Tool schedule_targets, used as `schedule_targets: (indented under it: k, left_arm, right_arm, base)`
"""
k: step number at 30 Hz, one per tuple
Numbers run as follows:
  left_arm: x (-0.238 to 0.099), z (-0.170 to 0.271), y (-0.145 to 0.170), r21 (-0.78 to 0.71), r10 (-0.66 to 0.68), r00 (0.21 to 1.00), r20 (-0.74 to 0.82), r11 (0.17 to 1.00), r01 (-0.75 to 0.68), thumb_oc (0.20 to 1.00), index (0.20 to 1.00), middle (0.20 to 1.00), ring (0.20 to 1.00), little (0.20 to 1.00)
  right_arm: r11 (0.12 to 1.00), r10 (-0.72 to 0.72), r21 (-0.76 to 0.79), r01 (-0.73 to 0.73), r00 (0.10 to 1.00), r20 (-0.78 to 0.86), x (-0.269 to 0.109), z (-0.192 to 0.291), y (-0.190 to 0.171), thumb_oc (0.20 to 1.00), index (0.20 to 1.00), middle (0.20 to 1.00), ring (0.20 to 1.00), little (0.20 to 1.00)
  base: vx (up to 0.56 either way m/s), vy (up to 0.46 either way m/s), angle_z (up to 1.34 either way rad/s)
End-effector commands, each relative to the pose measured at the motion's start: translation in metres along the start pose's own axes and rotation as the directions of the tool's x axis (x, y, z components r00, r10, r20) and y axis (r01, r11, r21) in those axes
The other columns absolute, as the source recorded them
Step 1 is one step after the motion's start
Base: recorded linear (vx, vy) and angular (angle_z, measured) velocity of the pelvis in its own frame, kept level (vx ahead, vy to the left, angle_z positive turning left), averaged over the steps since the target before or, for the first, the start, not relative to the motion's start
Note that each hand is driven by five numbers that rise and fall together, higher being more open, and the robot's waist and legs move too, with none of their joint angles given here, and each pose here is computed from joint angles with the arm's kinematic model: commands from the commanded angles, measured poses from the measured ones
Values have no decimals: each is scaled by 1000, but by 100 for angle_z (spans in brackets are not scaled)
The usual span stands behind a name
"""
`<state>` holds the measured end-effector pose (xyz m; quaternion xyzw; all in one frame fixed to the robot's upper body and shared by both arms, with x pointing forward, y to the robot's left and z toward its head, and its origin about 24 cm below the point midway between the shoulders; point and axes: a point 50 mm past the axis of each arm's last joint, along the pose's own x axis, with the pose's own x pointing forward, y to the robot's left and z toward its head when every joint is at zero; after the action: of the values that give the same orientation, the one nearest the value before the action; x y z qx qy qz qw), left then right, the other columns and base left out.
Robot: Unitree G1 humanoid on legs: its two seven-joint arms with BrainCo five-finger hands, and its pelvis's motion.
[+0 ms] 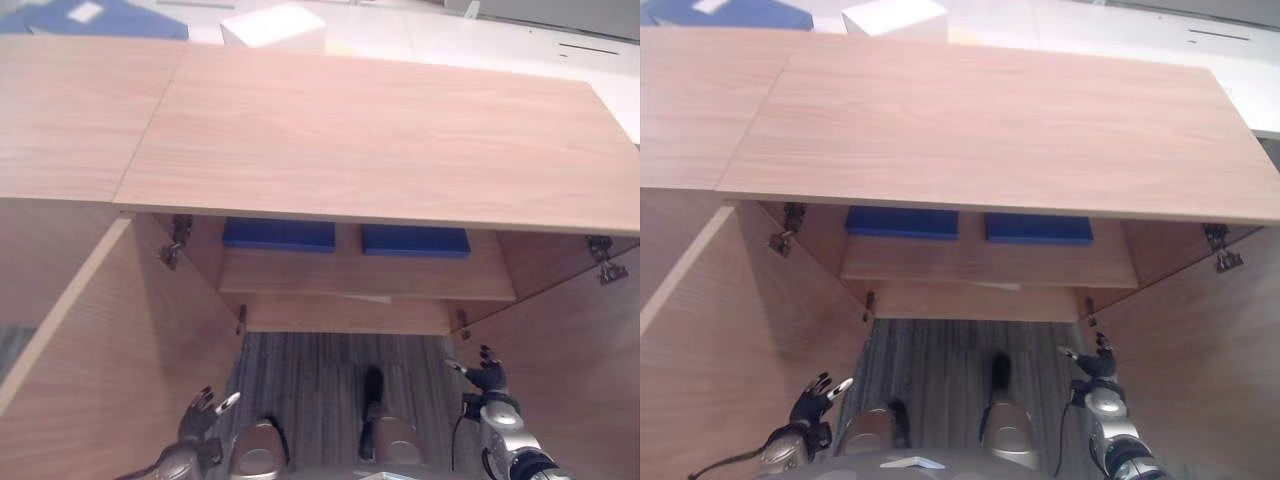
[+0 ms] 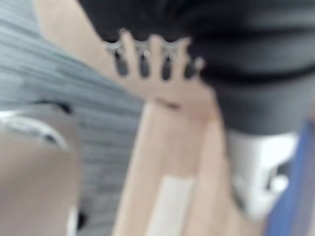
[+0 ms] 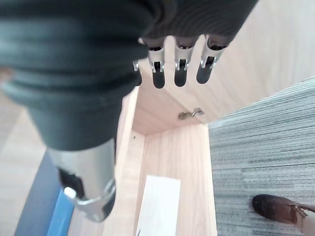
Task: Put the empty folder in the office cabinet
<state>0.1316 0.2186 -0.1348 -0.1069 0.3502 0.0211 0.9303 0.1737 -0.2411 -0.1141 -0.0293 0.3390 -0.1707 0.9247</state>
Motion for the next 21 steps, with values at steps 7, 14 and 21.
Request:
schedule_targets:
  k: [7,14,21]
  left_arm:
    - [1,14,-6,100,-56,998,13,994,55,1000,1000,1000,1000,1000]
    - [3,11,-7,61,-28,1000,-1,998,28,1000,1000,1000,1000,1000]
    - [1,4,-4,84,-8,1000,-25,996,11,1000,1000,1000,1000,1000]
  right_arm:
    - [918,-328,229,323,944,-15,4,17,-40,1000,1000,1000,1000,1000]
    - [666,-631,382,641,757,-168,-7,4,-55,1000,1000,1000,1000,1000]
    - [340,-781,471,814,523,-341,-18,-2,-76,1000,1000,1000,1000,1000]
  base:
    - [-94,208,-37]
    - [-136,22,-15]
    - [-48,-143,-24]
